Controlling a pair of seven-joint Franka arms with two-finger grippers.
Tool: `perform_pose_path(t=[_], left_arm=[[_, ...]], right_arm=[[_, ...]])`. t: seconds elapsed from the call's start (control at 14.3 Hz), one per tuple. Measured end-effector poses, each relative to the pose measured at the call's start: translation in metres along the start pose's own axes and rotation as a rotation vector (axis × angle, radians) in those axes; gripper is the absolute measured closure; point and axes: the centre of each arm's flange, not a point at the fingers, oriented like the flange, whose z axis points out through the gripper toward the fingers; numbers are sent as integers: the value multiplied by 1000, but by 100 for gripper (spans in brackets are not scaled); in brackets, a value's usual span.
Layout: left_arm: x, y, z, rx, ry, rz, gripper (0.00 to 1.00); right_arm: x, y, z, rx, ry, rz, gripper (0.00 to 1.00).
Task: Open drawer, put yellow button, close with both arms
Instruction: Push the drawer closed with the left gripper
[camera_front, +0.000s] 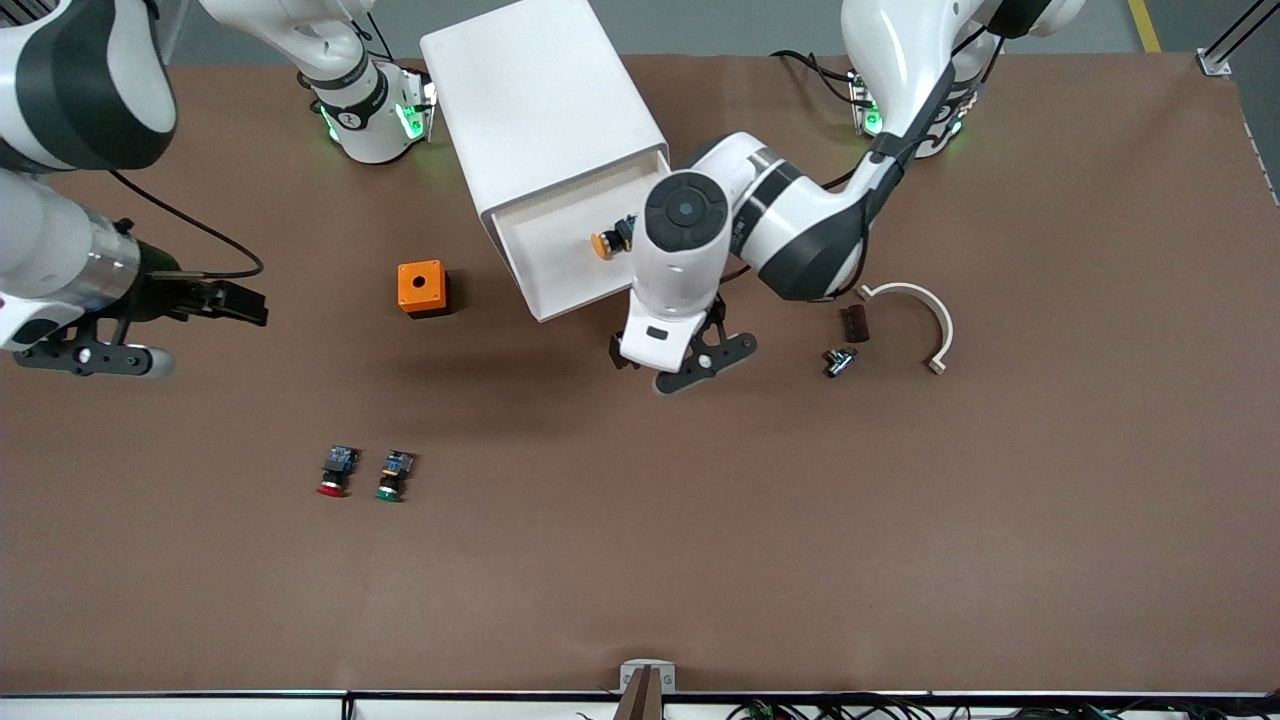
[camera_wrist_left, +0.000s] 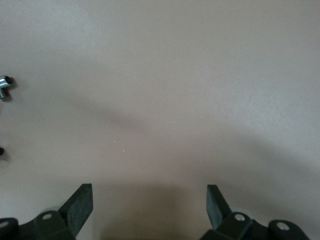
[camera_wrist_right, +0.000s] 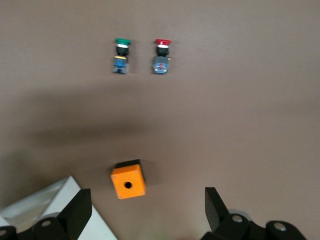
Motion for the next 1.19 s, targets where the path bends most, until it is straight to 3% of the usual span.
perform_pose_path(t=[0.84, 1.05, 1.19], left_arm=[[-104, 24, 30, 75, -10, 70, 0], [-116, 25, 33, 80, -21, 44, 0], [-127, 26, 35, 78, -72, 26, 0]], right_arm=[[1, 80, -4, 8, -19, -7, 0], [1, 88, -21, 8, 19, -37, 0], [0, 87, -38, 6, 54, -40, 0]])
